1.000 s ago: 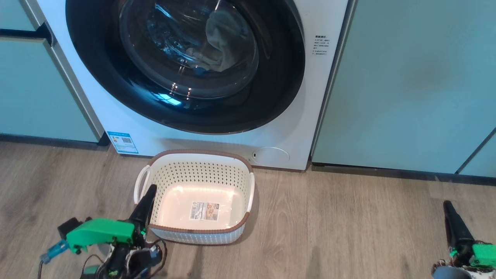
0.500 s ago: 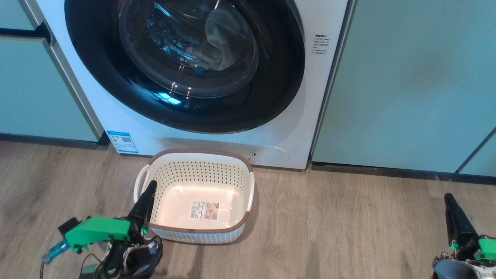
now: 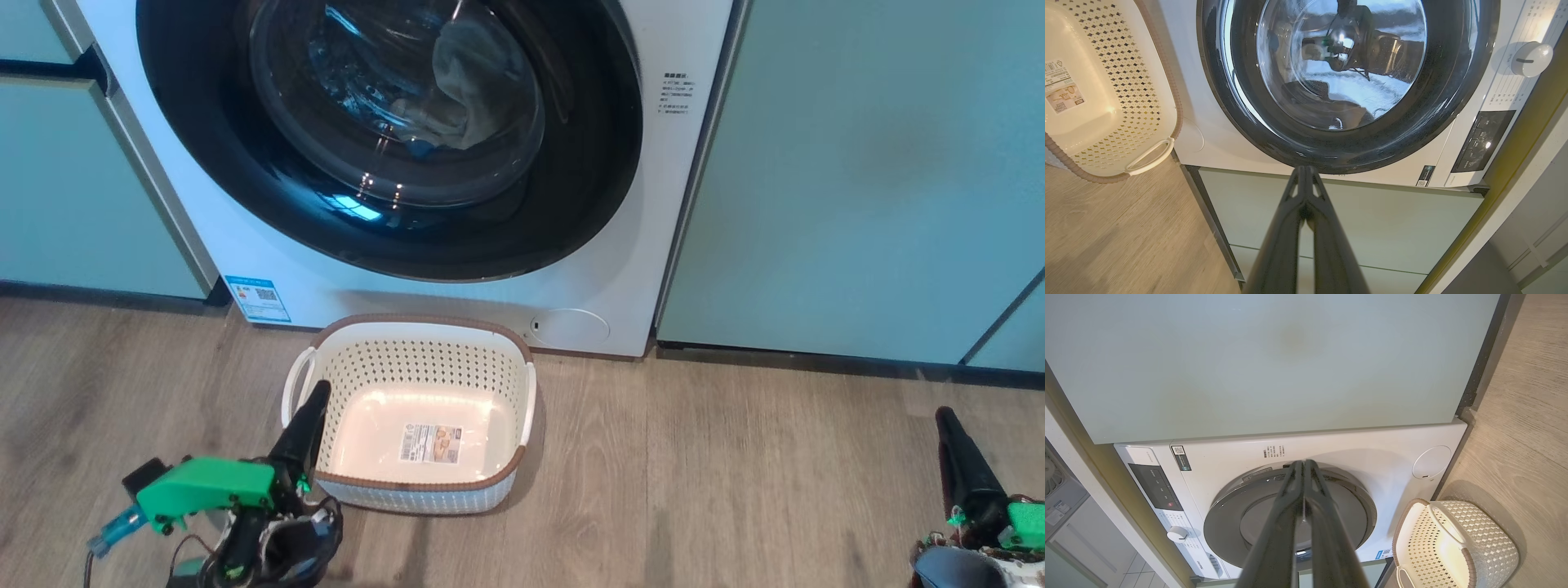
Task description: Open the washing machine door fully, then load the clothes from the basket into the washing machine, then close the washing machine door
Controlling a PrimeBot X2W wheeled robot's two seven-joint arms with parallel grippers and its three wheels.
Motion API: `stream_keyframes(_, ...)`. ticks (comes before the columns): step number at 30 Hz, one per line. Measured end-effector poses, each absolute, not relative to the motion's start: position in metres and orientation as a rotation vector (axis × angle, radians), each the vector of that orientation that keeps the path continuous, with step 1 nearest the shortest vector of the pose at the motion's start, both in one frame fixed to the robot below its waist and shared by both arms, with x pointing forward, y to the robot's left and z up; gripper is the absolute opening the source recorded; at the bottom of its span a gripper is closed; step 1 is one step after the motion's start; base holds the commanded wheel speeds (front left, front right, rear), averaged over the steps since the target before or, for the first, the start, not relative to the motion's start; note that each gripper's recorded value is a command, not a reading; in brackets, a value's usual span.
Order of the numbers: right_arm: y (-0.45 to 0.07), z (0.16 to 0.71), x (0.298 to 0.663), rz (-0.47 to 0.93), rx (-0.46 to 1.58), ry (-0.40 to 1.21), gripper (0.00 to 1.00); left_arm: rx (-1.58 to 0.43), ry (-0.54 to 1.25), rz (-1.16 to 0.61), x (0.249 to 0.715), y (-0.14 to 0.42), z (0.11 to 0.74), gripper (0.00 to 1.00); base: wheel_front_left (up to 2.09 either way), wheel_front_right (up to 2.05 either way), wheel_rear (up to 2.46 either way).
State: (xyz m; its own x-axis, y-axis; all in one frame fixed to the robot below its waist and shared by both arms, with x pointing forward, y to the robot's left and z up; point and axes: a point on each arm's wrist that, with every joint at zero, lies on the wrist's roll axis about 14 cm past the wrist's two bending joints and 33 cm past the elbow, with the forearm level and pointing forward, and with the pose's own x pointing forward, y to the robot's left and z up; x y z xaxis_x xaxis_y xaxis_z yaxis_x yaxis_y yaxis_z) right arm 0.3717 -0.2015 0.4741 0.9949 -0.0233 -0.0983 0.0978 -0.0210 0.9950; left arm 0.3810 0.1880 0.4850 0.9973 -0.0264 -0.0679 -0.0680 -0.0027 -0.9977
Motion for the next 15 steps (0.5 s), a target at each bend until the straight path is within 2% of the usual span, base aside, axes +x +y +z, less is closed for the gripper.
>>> stream_keyframes(15,-0.2015,0.4741,0.3717,-0.096,1.589,0.058,0.0,-1.574,0.074,0.033,0.381,0.188,0.485,0.0,0.0,0.0,0.0)
